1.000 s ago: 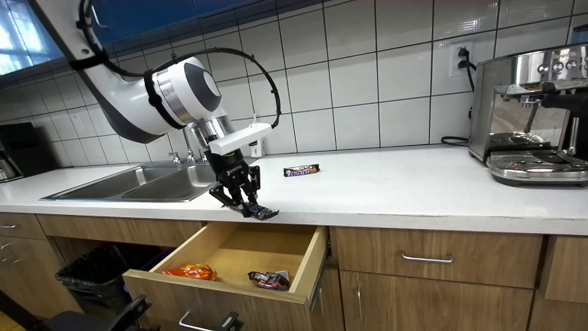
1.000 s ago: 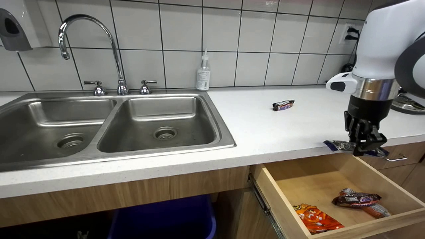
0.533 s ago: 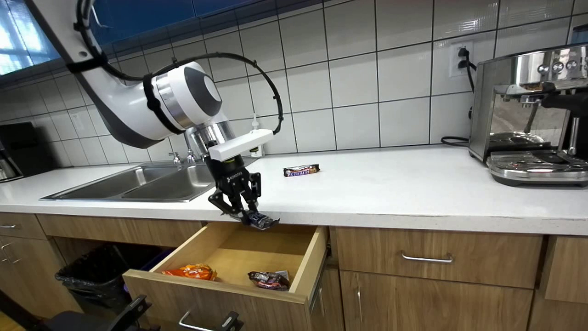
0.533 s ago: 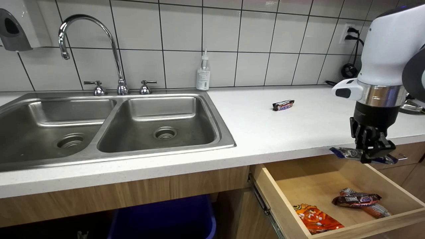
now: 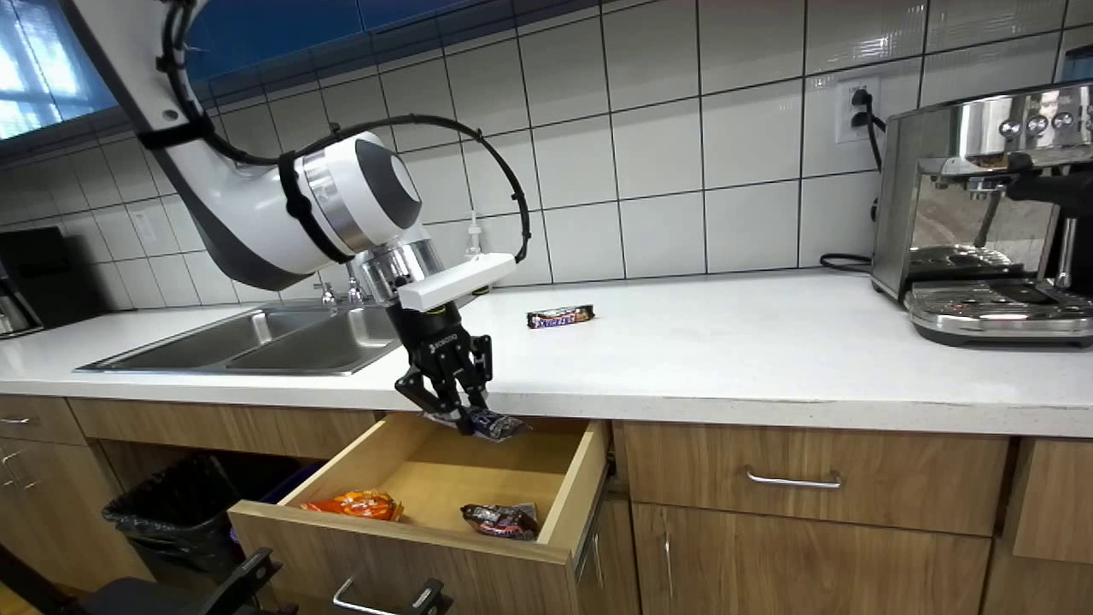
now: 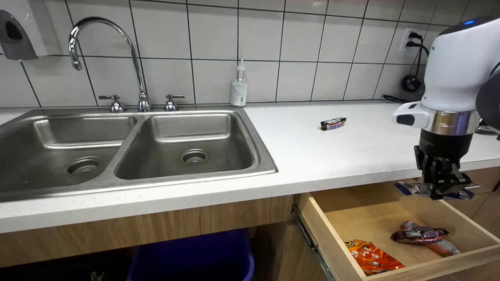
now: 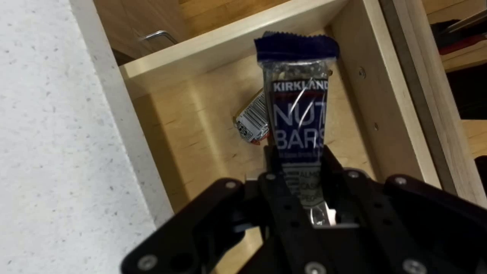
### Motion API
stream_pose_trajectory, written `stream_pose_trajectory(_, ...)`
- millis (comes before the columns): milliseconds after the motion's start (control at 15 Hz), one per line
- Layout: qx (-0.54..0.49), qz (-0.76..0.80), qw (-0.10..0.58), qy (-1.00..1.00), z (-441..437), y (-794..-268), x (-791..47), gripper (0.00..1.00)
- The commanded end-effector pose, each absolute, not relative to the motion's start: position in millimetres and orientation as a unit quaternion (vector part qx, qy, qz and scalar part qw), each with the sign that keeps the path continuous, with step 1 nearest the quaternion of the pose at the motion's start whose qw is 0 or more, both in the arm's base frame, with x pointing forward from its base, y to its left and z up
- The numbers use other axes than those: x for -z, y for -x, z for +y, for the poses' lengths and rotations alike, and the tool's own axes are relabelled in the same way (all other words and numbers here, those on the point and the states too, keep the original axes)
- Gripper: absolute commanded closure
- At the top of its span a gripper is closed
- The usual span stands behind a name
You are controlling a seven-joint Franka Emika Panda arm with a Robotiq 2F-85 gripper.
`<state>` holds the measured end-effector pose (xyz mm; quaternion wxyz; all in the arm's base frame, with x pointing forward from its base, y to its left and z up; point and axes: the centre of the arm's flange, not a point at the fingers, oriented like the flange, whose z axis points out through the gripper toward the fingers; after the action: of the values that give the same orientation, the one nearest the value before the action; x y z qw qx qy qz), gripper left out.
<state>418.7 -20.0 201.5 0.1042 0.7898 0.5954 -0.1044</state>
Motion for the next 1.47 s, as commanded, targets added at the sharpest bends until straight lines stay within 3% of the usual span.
stream_pose_trajectory(0,0.111,0.597,0.115,-0.786,-24.8,-426.3,-190.5,0.93)
stream_pose_trajectory(867,0.138,0.608,0.114,-0.774,-26.4,-431.7,-164.7,0.93)
stream_pose_trajectory(933,0.139,0.609,0.115,-0.772,-26.5,-431.1,-164.1,0.78)
stream_pose_trajectory(1000,0.139,0.611,0.115,-0.771,-26.8,-430.4,-164.1,0.47)
stream_pose_trajectory(1067,0.139,0.612,0.116,-0.770,-27.2,-429.7,-164.4,0.46)
stream_pose_trajectory(1400,0.135,0.614,0.118,-0.769,-28.5,-426.7,-169.5,0.10)
